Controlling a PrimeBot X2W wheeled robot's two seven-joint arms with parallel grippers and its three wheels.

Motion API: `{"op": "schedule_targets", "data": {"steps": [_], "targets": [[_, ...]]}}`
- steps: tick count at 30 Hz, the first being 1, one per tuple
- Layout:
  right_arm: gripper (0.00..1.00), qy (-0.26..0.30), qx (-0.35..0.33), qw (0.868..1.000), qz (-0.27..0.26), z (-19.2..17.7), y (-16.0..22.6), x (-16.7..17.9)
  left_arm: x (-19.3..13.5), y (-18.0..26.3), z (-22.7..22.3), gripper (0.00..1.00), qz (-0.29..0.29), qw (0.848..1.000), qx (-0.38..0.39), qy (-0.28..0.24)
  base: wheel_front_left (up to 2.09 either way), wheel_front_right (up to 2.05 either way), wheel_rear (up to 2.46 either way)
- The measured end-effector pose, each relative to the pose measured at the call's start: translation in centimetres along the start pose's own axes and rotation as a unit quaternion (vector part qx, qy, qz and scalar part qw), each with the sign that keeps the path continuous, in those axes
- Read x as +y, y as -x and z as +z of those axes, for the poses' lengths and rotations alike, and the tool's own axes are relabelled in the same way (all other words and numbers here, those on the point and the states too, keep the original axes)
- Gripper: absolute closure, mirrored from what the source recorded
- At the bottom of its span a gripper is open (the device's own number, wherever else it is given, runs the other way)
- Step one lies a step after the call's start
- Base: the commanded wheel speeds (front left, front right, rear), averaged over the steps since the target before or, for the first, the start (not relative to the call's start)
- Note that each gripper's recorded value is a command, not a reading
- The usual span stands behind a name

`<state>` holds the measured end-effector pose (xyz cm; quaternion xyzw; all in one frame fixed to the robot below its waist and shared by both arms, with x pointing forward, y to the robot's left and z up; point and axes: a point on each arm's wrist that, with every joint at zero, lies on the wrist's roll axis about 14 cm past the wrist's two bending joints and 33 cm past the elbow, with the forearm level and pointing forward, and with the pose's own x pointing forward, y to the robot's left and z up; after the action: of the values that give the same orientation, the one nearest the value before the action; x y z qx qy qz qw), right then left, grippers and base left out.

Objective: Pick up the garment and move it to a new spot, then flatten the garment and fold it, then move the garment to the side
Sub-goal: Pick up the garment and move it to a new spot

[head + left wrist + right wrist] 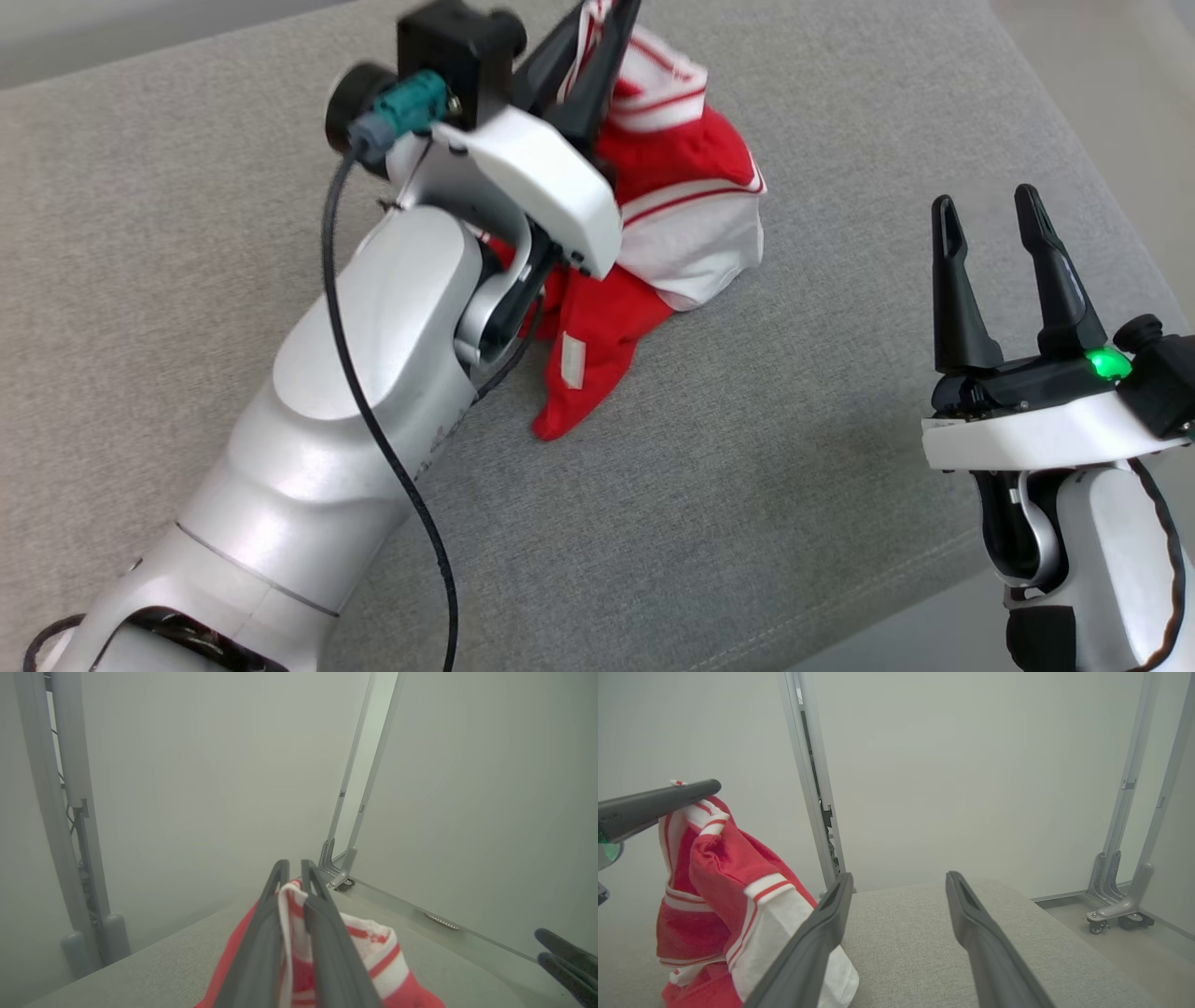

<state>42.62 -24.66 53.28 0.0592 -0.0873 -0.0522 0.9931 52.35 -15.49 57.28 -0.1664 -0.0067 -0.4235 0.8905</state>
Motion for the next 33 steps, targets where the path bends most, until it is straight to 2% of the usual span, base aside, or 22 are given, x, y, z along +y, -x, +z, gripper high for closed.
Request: {"op": "schedule_targets", "data": {"steps": [1, 2, 3, 7, 12, 15, 19, 23, 27, 33], "targets": [[0.0, 0.001, 0.001, 1.0, -0.002, -0.1, 0.0, -0.2, 0.2, 0.1, -1.6, 0.65, 0.001, 1.0, 0.017, 0.001, 0.0, 0.0, 0.0], [0.0, 0.001, 0.001, 1.0, -0.002, -0.1, 0.0, -0.2, 0.2, 0.1, -1.6, 0.24, 0.001, 1.0, 0.017, 0.001, 0.0, 0.0, 0.0], [0.0, 0.002, 0.002, 1.0, -0.005, -0.1, -0.1, -0.4, 0.4, 0.2, -2.9, 0.0, 0.003, 1.0, 0.03, 0.001, 0.0, 0.0, 0.0], [0.0, 0.003, 0.006, 1.0, -0.008, -0.4, -0.2, -0.6, 1.7, 0.4, -4.7, 0.0, 0.018, 0.999, 0.038, 0.009, 0.0, 0.0, 0.0], [0.0, 0.008, 0.004, 1.0, 0.009, -0.6, -0.7, 0.5, 4.2, 0.5, -1.1, 0.0, 0.049, 0.999, -0.01, -0.004, 0.0, 0.0, 0.0], [0.0, 0.009, 0.0, 1.0, 0.028, -0.5, -1.0, 1.9, 6.7, 2.0, 2.2, 0.0, 0.077, 0.996, -0.042, -0.036, 0.0, 0.0, 0.0], [0.0, 0.011, -0.002, 0.998, 0.066, -0.7, -1.4, 4.7, 10.5, 6.2, 6.9, 0.0, 0.13, 0.983, -0.084, -0.096, 0.0, 0.0, 0.0], [0.0, 0.009, 0.002, 0.995, 0.1, -1.1, -1.4, 7.3, 12.4, 11.5, 8.0, 0.0, 0.179, 0.971, -0.098, -0.123, 0.0, 0.0, 0.0], [0.0, 0.01, 0.002, 0.99, 0.138, -1.3, -1.2, 10.0, 13.7, 17.5, 8.1, 0.0, 0.237, 0.957, -0.106, -0.129, 0.0, 0.0, 0.0], [0.0, 0.012, 0.006, 0.983, 0.184, -1.5, -0.6, 12.9, 13.5, 24.9, 7.1, 0.0, 0.311, 0.937, -0.119, -0.107, 0.0, 0.0, 0.0]]}}
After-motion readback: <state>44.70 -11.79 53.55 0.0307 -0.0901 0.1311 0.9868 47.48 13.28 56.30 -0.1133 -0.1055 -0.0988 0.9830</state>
